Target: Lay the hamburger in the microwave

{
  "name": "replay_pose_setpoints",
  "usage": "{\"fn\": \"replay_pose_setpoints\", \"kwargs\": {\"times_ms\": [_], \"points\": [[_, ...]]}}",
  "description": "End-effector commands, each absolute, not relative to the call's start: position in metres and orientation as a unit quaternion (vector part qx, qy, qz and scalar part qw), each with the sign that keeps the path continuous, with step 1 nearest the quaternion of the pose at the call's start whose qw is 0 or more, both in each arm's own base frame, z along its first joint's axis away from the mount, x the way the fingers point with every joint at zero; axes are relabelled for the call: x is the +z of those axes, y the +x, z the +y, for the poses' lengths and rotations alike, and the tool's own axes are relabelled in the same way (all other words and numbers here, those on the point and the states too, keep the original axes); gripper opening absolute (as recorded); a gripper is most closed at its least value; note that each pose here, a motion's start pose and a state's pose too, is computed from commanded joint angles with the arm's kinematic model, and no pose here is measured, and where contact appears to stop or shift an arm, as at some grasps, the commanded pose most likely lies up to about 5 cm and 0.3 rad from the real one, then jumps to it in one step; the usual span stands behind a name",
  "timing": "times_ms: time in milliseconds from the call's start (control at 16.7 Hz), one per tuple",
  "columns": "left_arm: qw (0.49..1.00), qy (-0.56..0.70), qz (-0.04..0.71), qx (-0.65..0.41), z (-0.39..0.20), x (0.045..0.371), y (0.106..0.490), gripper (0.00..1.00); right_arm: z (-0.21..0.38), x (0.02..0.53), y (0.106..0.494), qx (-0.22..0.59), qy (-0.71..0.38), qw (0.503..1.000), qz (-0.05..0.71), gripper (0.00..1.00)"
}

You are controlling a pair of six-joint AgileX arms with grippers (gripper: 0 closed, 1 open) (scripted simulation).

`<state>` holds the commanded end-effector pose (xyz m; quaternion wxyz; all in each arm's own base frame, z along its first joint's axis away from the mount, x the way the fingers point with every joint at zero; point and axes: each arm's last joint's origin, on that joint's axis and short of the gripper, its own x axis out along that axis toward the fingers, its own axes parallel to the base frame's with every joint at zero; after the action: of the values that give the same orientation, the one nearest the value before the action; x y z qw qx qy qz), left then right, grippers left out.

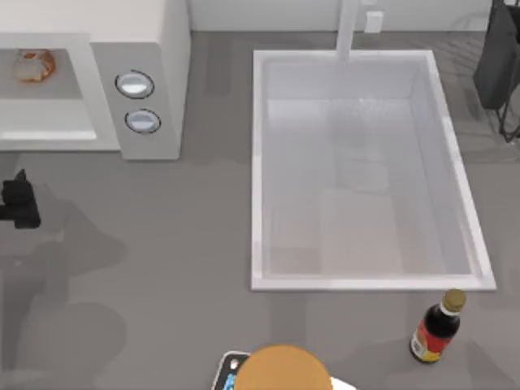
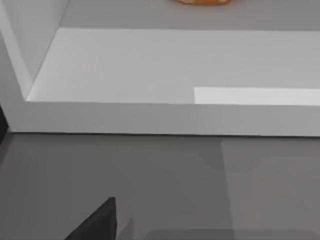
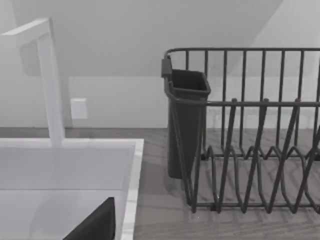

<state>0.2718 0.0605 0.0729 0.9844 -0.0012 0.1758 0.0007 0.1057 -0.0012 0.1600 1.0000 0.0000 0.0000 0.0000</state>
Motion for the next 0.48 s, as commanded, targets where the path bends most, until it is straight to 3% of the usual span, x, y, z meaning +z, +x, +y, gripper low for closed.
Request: {"fn": "replay_pose_setpoints", "kwargs": {"times_ms": [480], "points": [[0.985, -0.001, 0.175, -0.003, 0.060, 0.091, 0.277, 1.00, -0.001, 0.160, 0.106, 0.000, 0.000, 1.000, 0.000, 1.00]]}}
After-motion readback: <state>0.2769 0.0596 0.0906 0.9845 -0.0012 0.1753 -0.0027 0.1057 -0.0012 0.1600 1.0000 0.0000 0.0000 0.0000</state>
